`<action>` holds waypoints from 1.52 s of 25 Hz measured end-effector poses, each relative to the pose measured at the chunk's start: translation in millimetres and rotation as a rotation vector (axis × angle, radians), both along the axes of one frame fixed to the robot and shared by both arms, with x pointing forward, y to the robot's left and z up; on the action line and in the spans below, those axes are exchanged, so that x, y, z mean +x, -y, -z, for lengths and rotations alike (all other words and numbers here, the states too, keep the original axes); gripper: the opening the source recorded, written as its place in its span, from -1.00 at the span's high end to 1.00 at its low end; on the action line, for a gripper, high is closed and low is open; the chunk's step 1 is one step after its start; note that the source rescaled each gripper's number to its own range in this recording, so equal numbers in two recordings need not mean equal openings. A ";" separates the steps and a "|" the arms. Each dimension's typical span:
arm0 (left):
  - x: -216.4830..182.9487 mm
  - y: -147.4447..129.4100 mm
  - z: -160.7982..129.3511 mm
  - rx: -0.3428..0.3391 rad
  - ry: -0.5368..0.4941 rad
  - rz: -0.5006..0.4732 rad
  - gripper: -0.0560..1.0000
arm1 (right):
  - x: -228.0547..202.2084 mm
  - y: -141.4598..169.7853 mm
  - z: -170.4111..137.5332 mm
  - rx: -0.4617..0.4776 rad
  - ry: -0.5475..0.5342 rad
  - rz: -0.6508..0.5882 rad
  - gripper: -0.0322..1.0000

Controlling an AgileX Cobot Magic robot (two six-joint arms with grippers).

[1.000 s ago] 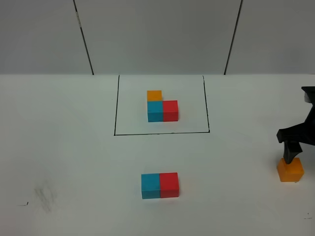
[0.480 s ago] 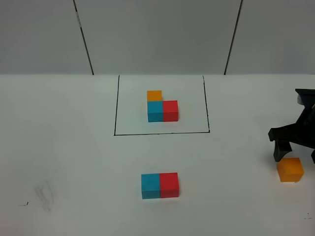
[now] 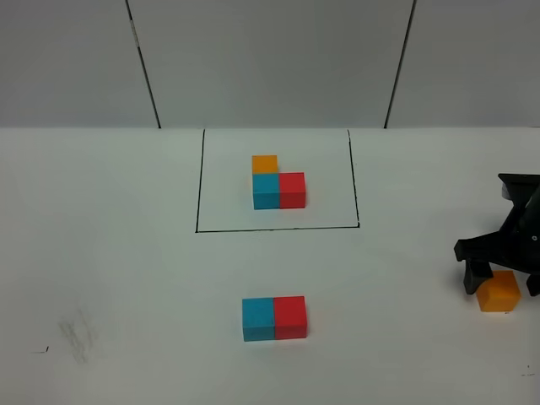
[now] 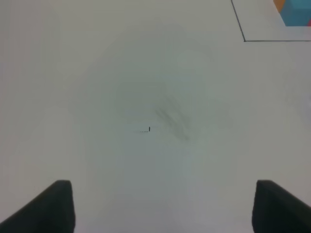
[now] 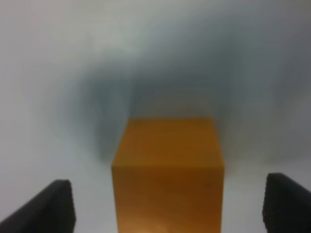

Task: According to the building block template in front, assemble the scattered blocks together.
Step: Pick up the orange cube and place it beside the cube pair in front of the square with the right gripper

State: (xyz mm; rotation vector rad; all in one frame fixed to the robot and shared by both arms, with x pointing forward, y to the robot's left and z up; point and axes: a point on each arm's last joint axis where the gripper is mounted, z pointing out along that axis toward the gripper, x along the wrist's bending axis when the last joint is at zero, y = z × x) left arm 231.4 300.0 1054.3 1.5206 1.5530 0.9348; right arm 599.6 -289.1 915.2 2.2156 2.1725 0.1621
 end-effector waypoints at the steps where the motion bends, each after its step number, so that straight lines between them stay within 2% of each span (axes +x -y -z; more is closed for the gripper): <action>1: 0.0 0.0 0.0 0.000 0.000 0.000 -0.60 | 0.5 0.1 0.5 -0.001 0.010 -0.001 -0.38; 8: 0.0 0.0 0.0 0.000 0.000 0.000 -0.60 | 1.3 -0.3 18.6 0.002 -0.031 0.001 -0.36; 10: 0.0 0.0 0.0 0.000 0.000 0.000 -0.60 | 1.4 -0.3 22.1 0.003 -0.038 0.001 -0.26; 12: 0.0 0.0 0.0 0.000 0.000 0.000 -0.60 | 1.9 -0.3 22.1 0.003 -0.032 0.002 0.00; 14: 0.0 0.0 0.0 0.000 0.000 0.000 -0.60 | 2.1 -0.3 22.1 0.003 -0.030 0.001 0.50; 15: 0.0 0.0 0.0 0.000 0.000 0.000 -0.60 | 2.1 -0.3 22.1 0.003 -0.030 0.001 0.84; 16: 0.0 0.0 0.0 0.000 0.000 0.000 -0.60 | 2.1 -0.3 22.1 0.003 -0.030 0.002 0.89; 20: 0.0 0.0 0.0 0.000 0.000 0.000 -0.60 | 1.6 -0.4 21.6 0.003 -0.034 0.002 0.89; 23: 0.0 0.0 0.0 0.000 0.000 0.000 -0.60 | -1.9 -0.5 9.7 0.005 -0.038 0.000 0.89; 26: 0.0 0.0 0.0 0.000 0.000 0.000 -0.60 | -8.4 -1.1 -23.5 0.014 0.009 0.004 0.89; 30: 0.0 0.0 0.0 0.000 0.000 0.000 -0.60 | -25.3 -7.2 -79.2 0.087 0.096 0.100 0.89; 33: 0.0 0.0 0.0 0.000 0.000 0.000 -0.60 | -37.3 -27.1 -117.2 0.118 0.180 0.071 0.89; 38: 0.0 0.0 0.0 0.000 0.000 0.000 -0.60 | -48.0 -95.4 -166.1 0.169 0.266 -0.056 0.89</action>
